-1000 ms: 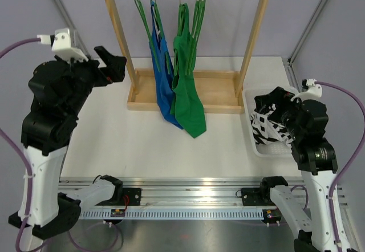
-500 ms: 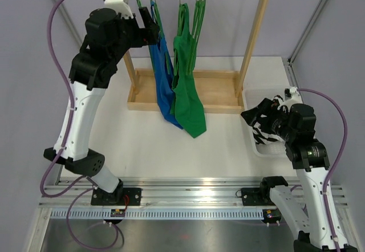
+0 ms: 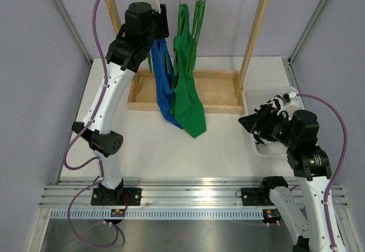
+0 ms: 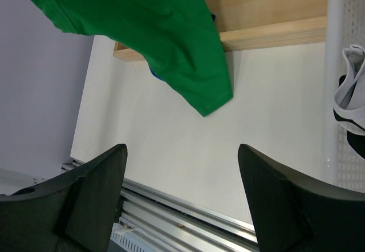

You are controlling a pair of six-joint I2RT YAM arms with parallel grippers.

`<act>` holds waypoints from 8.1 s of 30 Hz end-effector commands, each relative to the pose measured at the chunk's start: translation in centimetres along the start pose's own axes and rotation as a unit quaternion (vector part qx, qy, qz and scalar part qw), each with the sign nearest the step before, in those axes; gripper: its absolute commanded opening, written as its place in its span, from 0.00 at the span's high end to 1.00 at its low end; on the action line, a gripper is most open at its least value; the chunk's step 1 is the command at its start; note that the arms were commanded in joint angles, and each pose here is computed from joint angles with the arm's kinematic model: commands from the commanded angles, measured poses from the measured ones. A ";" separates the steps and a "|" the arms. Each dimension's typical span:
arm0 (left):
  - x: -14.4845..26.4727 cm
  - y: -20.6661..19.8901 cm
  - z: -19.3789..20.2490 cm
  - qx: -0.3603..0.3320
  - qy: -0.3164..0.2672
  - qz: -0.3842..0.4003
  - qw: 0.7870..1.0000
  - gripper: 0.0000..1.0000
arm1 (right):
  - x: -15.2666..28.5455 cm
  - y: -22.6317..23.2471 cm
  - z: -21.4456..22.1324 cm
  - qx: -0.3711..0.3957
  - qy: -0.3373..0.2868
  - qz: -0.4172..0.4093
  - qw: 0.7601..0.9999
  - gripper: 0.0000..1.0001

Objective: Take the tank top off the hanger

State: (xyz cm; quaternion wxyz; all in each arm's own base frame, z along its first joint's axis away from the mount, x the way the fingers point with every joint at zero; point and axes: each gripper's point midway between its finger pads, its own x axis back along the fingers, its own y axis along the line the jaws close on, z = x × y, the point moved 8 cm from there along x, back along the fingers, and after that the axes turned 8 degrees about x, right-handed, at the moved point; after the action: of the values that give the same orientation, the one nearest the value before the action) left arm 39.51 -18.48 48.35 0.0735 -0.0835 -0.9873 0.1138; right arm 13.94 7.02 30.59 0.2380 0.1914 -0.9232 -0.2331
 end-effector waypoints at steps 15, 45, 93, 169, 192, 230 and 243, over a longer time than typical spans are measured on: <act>2.6 0.2 -4.2 -0.003 -0.074 0.000 0.997 1.00 | -1.1 -0.3 1.1 -0.006 0.026 -0.030 0.999 0.17; 23.5 6.1 10.6 0.142 0.070 0.096 0.983 1.00 | -2.1 2.4 0.4 -0.003 0.046 -0.216 0.975 0.01; 27.7 7.9 27.1 0.213 0.263 0.204 0.919 1.00 | -17.4 8.3 12.2 0.101 0.094 0.016 0.990 1.00; 24.7 8.5 5.9 0.106 -0.065 0.010 0.992 1.00 | -2.0 4.6 5.7 0.088 0.124 -0.080 0.985 0.00; 9.7 5.4 -4.4 -0.058 -0.020 -0.104 0.993 1.00 | -1.1 5.0 3.6 0.132 0.086 -0.072 0.985 0.00; 10.1 8.1 -5.3 -0.001 -0.045 -0.057 0.997 0.11 | -3.3 5.3 3.5 0.144 0.081 -0.076 0.983 0.00; 13.8 -0.2 -3.4 0.096 -0.045 0.060 0.993 0.01 | -1.9 4.7 3.6 0.129 0.073 -0.057 0.987 0.01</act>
State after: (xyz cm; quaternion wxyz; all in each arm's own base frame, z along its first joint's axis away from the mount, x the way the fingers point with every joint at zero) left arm 24.21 -12.58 54.13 0.0202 -0.1222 -0.9761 0.1783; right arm 12.51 13.37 28.21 0.2874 0.3005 -0.9042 -0.0977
